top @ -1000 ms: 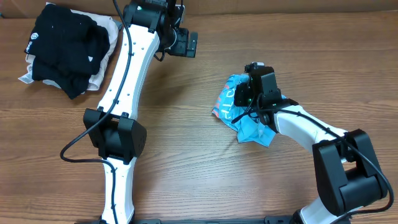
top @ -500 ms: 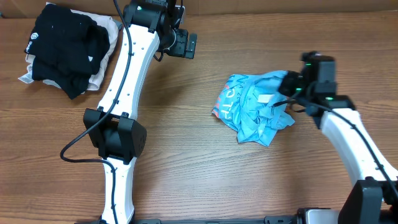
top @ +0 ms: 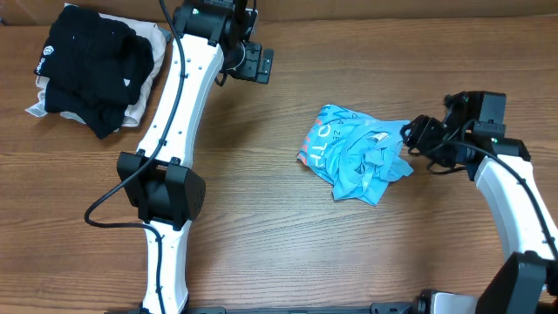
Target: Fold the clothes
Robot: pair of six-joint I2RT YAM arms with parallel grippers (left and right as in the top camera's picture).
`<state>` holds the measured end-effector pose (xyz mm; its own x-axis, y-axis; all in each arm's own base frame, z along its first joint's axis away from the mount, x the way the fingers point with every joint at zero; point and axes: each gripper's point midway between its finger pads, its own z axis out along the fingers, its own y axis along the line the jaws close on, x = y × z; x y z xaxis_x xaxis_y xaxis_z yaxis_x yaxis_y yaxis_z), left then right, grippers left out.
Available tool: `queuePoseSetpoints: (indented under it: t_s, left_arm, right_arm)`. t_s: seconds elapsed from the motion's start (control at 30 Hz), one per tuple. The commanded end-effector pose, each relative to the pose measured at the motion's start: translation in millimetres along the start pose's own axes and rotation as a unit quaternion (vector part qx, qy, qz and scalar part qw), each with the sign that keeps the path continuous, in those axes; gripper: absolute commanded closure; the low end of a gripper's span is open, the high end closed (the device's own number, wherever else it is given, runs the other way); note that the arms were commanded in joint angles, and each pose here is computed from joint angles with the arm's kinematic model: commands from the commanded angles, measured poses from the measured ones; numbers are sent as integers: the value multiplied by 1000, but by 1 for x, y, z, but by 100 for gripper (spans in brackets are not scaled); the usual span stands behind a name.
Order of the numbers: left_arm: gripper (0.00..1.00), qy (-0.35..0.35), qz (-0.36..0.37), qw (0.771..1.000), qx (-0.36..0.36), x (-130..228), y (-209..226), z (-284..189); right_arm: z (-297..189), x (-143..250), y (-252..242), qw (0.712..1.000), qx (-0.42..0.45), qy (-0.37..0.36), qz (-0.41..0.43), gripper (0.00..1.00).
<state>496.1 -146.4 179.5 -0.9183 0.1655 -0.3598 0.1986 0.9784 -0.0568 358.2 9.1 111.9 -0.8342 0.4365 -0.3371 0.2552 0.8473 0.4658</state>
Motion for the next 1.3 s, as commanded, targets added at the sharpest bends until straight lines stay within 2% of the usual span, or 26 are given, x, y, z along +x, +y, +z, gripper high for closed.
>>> queuePoseSetpoints:
  t_s: [0.0,0.17,0.3,0.53,0.73,0.97,1.07,1.27]
  left_arm:
    - [0,-20,7,1000,-14,-7,11,-17]
    - [0,-20,4,1000,-15,-7,15,-17]
    - [0,-20,3,1000,-14,-7,15,-17]
    - [0,-15,3,1000,-15,-5,15,-17]
    - [0,-13,3,1000,-15,-4,15,-17]
    - [0,-6,3,1000,-16,0,15,-16]
    - [0,-6,3,1000,-16,0,15,-16]
    - [0,-6,3,1000,-16,0,15,-16]
  right_arm:
    - [-19,14,41,997,-58,14,-43,37]
    - [-6,63,58,992,-28,84,-86,37]
    - [4,84,74,985,-8,92,-143,37]
    - [20,86,95,976,13,47,-212,37]
    - [48,79,97,976,10,35,-216,38]
    - [72,80,91,981,18,45,-186,54]
    - [72,79,92,982,17,43,-185,66]
    - [76,77,88,983,27,40,-175,79]
